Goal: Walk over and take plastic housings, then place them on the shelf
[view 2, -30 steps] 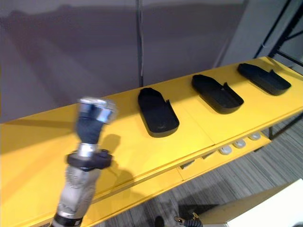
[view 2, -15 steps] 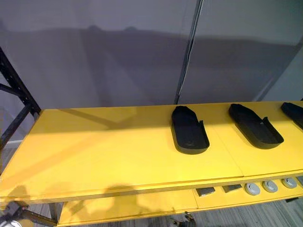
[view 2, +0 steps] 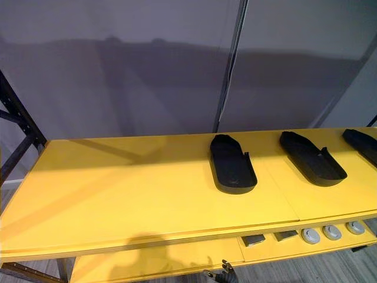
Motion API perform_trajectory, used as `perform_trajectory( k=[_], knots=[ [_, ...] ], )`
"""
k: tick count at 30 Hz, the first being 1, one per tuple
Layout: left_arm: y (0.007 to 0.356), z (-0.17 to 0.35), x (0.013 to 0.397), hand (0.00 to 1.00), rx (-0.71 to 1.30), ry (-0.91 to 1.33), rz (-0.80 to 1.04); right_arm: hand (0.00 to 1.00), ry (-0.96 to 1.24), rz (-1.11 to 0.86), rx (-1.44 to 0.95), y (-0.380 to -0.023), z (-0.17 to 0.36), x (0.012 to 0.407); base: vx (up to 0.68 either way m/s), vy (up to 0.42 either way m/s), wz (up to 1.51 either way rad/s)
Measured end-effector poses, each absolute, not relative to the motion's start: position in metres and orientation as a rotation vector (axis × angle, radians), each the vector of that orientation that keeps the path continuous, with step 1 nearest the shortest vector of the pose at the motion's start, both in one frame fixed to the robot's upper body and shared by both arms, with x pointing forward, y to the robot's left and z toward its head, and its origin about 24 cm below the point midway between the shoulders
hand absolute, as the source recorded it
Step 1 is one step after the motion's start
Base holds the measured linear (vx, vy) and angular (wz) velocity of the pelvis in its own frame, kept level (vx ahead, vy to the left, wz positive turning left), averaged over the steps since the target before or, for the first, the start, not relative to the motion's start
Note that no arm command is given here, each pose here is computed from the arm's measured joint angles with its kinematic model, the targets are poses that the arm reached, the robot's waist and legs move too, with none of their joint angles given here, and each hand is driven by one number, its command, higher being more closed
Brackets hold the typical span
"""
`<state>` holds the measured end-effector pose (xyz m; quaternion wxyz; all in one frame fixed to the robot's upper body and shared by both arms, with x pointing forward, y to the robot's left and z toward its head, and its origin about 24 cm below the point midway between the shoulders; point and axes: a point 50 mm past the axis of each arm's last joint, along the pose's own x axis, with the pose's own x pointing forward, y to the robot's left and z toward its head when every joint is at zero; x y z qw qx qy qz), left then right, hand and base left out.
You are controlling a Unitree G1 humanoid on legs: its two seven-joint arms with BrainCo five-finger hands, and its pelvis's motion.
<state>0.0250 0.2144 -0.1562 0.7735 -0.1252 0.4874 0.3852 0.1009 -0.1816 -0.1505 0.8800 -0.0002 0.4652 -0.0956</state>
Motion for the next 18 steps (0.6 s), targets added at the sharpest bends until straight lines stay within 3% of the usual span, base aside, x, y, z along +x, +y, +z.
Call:
perform_trajectory(
  k=[12, 18],
  knots=[
    [0.186, -0.153, 0.088, 0.0, -0.027, 0.989, 0.377, 0.0, 1.001, -0.303, 0.017, -0.195, -0.154, 0.095, 0.04, 0.016, -0.19],
    [0.182, -0.151, 0.099, 0.0, 0.022, 0.964, 0.315, 0.0, 0.965, -0.304, 0.001, -0.197, -0.15, 0.107, 0.02, 0.005, -0.18]
  ],
)
